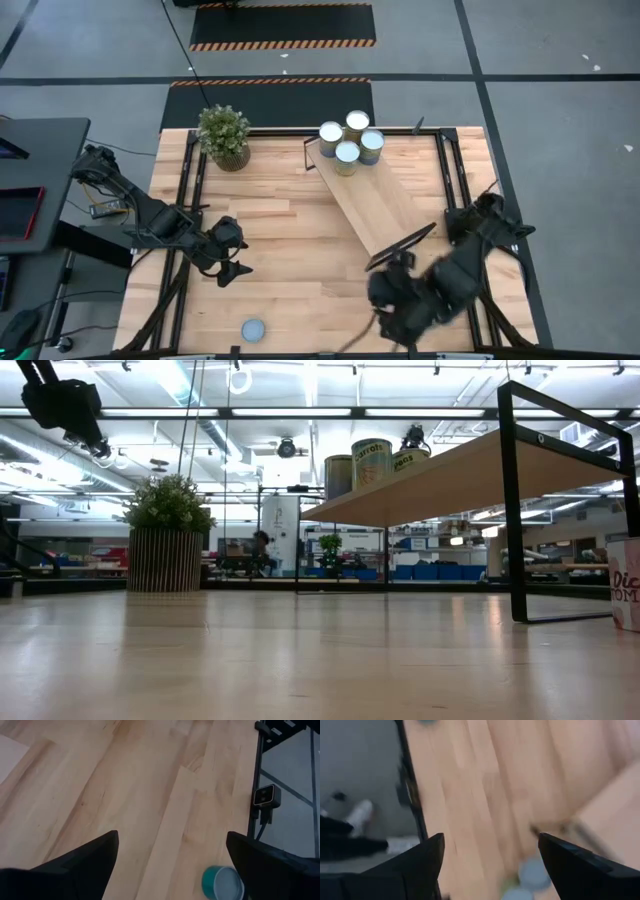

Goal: Pick and place cans onto a shelf
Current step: Put the canned green peas on the shelf

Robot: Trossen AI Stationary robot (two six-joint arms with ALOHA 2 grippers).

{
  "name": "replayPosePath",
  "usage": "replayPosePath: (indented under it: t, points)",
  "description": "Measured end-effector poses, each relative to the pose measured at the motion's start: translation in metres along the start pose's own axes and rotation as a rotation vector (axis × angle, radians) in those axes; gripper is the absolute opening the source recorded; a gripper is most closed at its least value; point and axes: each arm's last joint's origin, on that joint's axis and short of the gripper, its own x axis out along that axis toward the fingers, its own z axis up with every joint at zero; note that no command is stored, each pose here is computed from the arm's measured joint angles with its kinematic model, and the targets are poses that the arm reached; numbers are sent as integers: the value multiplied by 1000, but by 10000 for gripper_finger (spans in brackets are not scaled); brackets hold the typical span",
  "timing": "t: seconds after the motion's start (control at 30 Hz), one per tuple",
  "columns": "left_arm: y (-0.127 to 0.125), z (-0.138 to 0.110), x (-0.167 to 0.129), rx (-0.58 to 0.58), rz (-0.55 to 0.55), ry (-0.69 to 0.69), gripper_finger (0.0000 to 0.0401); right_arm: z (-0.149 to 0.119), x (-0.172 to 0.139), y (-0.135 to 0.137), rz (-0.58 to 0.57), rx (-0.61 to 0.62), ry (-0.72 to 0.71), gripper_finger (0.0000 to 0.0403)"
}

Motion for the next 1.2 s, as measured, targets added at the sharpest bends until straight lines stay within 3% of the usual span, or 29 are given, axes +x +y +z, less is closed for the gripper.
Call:
replayPosePath:
  t: [0.2,0.37,0.63,0.77,1.0,1.2]
  points:
    - [0,1,0,-10,7,-15,375,-34,23,12,-40,39,179,316]
    - [0,1,0,-10,8,-16,375,-48,39,14,41,91,247,302]
    - [0,1,0,-13,5,-18,375,-81,55,-32,49,248,252,293]
    - [0,1,0,-17,5,-19,375,-98,68,-54,-4,261,324,310]
    - [-1,1,0,-47,3,-20,375,-118,91,-69,-41,253,426,392]
    - [0,1,0,-60,4,-21,375,-130,111,-75,-35,263,461,385]
